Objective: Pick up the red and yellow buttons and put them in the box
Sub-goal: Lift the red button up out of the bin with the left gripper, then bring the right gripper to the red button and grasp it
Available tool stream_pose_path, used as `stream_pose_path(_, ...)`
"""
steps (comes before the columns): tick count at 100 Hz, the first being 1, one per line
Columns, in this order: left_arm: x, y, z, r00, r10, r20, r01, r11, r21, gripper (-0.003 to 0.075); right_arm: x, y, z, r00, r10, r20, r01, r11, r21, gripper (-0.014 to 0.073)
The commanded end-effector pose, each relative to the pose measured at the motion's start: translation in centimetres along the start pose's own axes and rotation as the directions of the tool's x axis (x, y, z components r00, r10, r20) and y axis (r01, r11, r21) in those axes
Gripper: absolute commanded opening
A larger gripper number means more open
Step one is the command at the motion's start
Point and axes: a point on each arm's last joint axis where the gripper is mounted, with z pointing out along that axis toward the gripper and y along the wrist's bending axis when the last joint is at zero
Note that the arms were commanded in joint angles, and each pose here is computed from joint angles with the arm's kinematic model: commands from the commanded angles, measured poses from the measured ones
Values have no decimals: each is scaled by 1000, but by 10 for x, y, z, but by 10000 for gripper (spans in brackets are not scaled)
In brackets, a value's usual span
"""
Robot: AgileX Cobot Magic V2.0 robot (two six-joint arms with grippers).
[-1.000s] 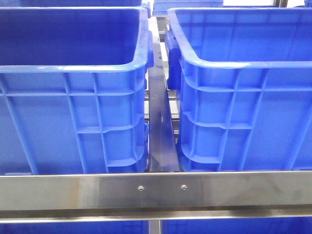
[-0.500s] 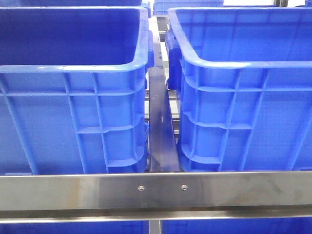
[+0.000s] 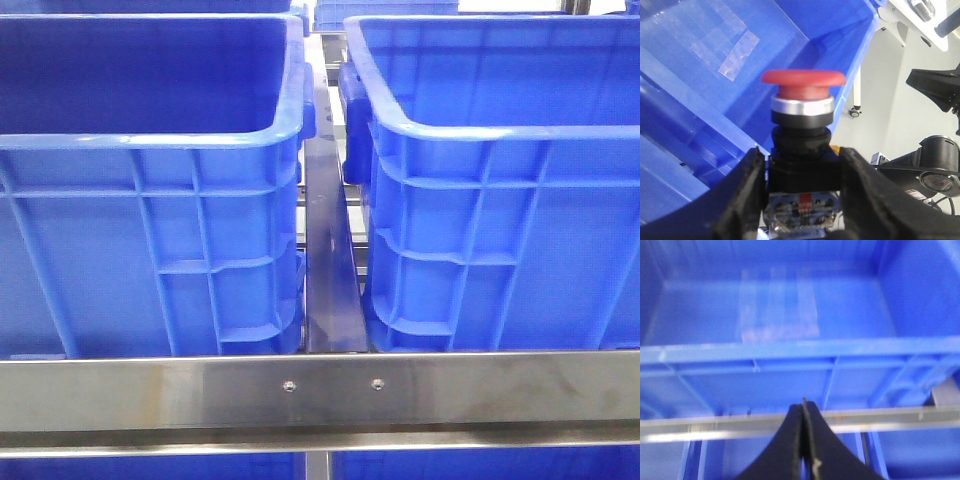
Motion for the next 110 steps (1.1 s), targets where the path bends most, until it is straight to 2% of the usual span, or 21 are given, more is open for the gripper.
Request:
stream_pose_path(1, -13, -21, -13, 995, 22, 93, -26, 999, 46, 115, -23, 1, 3, 1000, -5, -30, 5, 1000, 2, -68)
stream_pose_path(10, -13, -21, -13, 995, 22, 93, -26, 999, 46, 115, -34, 1, 9, 994, -5, -108, 5, 1000, 4, -40)
stream_pose_path(17, -13, -21, -13, 995, 22, 93, -26, 999, 46, 115, -39, 1, 15, 986, -5, -166, 6, 1000, 6, 47)
stream_pose_path(34, -13, -21, -13, 995, 22, 93, -26, 999, 46, 115, -43, 2, 27, 966, 1, -260, -1, 1000, 3, 421)
stream_pose_path(43, -13, -21, -13, 995, 22, 93, -26, 999, 46, 115, -44, 2, 30, 963, 2, -270, -1, 1000, 4, 540)
stream_pose_path(67, -13, -21, -13, 995, 22, 93, -26, 999, 46, 115, -50, 2, 27, 970, 4, -243, -4, 1000, 0, 536)
stream_pose_path(82, -13, -21, -13, 995, 22, 93, -26, 999, 46, 115, -70, 7, 19, 977, 41, -211, -50, 998, -37, 536)
stream_pose_path(96, -13, -21, -13, 995, 22, 93, -26, 999, 46, 115, -95, 22, 21, 971, 126, -203, -164, 970, -180, 536)
stream_pose_path(103, -13, -21, -13, 995, 22, 93, -26, 999, 46, 115, -106, 32, 26, 966, 151, -212, -208, 938, -278, 536)
stream_pose_path(110, -13, -21, -13, 995, 22, 93, -26, 999, 46, 115, -117, 43, 32, 958, 179, -223, -256, 887, -385, 536)
